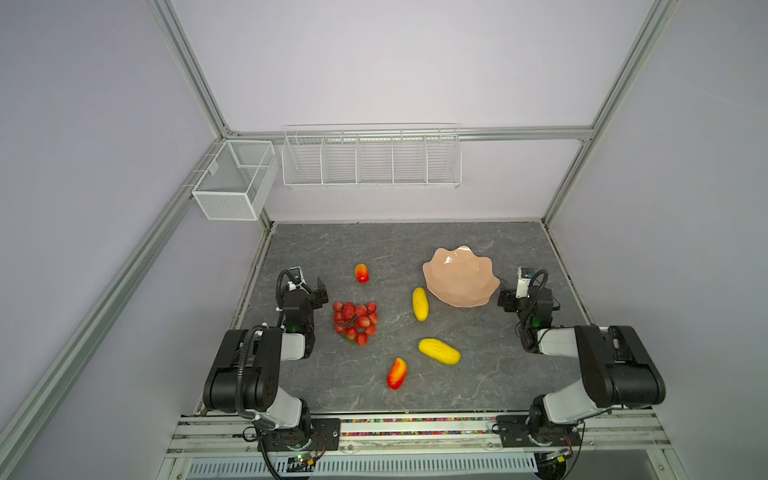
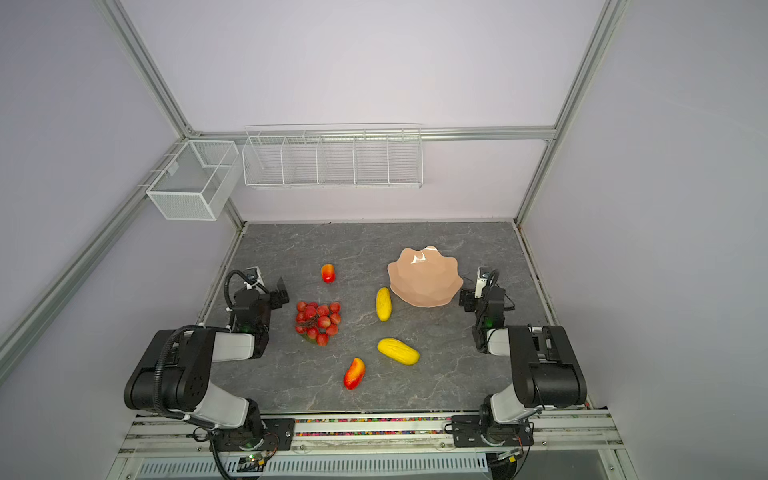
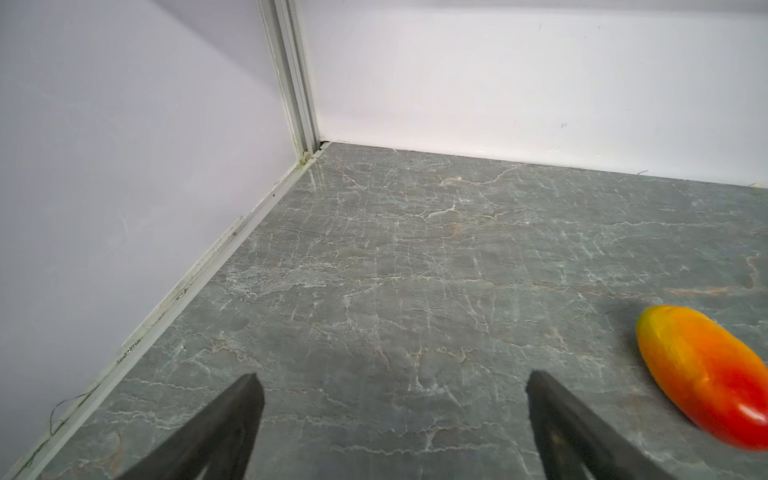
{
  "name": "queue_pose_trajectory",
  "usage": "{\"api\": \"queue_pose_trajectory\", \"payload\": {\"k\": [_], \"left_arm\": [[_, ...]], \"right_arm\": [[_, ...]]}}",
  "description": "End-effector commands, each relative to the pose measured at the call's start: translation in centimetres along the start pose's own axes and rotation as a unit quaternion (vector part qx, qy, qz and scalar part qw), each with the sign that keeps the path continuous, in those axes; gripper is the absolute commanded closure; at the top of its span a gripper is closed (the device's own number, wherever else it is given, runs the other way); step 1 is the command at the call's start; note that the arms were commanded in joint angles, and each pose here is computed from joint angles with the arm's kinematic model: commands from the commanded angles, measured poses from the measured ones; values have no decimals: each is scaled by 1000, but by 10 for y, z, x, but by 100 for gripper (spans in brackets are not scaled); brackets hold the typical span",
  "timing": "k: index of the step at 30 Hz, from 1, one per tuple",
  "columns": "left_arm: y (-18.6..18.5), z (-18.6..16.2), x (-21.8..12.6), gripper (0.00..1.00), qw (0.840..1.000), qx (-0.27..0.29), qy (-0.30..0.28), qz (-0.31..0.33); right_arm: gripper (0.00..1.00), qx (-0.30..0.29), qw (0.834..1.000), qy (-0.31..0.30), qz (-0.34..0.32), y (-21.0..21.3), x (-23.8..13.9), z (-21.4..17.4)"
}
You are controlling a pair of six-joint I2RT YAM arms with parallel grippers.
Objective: Place and organize the fake fruits in the fruit bowl
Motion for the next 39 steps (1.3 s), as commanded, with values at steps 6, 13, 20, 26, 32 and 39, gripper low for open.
{"api": "queue_pose_trajectory", "payload": {"k": [6, 13, 20, 26, 32, 39], "left_arm": [[-3, 4, 4, 2, 1000, 6, -5, -8], [-3, 5, 4, 2, 1000, 6, -6, -8], [-3, 5, 4, 1, 1000, 5, -6, -8], [0, 6, 1, 0, 1000, 1, -15, 4], [8, 41, -30, 1, 997, -37, -34, 65], [-27, 76, -87, 2, 988, -104, 113, -15]], "right_arm": [[12, -5, 1000, -19, -3, 0, -1, 8], [12, -4, 1000, -18, -2, 0, -1, 7], [12, -4, 1000, -19, -2, 0, -2, 7], [12, 1, 999, -30, -24, -3, -9, 10], [12, 10, 996, -44, -75, -13, -44, 41], [12, -59, 989, -47, 126, 60, -85, 95]]}}
Point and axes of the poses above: each gripper's point midway between its finger pads, its own x axis out along the fingers, its own y axis along the line the jaws close on, z = x × y, the point moved 7 cm from there along -x, back along the fingers, and after that the axes turned 4 degrees about -x, right-handed, at the moved point
